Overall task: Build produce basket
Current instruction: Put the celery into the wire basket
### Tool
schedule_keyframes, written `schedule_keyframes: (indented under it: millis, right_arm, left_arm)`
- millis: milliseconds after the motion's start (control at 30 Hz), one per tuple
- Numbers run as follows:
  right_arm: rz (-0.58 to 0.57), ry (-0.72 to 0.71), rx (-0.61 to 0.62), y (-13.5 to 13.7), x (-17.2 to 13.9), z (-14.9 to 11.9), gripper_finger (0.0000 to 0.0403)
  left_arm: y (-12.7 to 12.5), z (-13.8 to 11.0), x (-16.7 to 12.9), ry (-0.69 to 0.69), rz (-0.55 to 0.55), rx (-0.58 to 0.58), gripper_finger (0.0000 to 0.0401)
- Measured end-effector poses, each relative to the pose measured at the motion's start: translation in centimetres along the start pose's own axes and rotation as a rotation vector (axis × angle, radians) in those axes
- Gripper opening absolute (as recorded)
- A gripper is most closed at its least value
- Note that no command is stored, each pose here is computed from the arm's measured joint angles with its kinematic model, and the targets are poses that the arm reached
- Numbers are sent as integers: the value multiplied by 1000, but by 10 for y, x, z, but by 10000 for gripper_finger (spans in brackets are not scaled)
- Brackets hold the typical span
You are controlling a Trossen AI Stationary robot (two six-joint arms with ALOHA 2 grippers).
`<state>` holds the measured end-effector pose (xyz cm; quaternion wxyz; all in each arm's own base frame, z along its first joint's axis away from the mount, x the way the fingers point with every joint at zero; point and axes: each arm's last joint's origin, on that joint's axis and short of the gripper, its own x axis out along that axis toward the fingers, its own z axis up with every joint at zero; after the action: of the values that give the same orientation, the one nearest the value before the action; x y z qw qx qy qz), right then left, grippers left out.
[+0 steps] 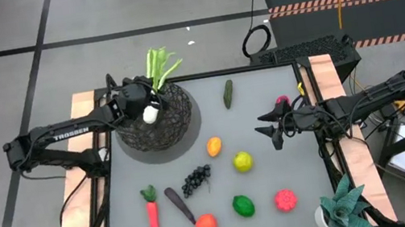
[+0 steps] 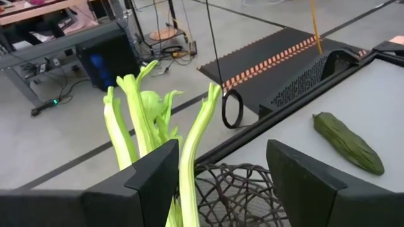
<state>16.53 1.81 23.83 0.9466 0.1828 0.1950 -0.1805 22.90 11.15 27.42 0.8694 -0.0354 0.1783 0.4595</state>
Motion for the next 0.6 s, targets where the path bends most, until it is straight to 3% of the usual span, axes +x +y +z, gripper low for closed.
schedule_keyframes:
  millis: [200,467,600]
  right_arm:
    - [-1,0,-1,0,0,0,210]
    - [-12,10,17,2,5,-2,210]
    - [-18,19,14,2,8,-3,210]
  left_arm:
    - [1,-2,6,13,17,6,256]
    - [6,-14,32,65,73,-29,350]
    - [9,-12,41,31,108,-26,372]
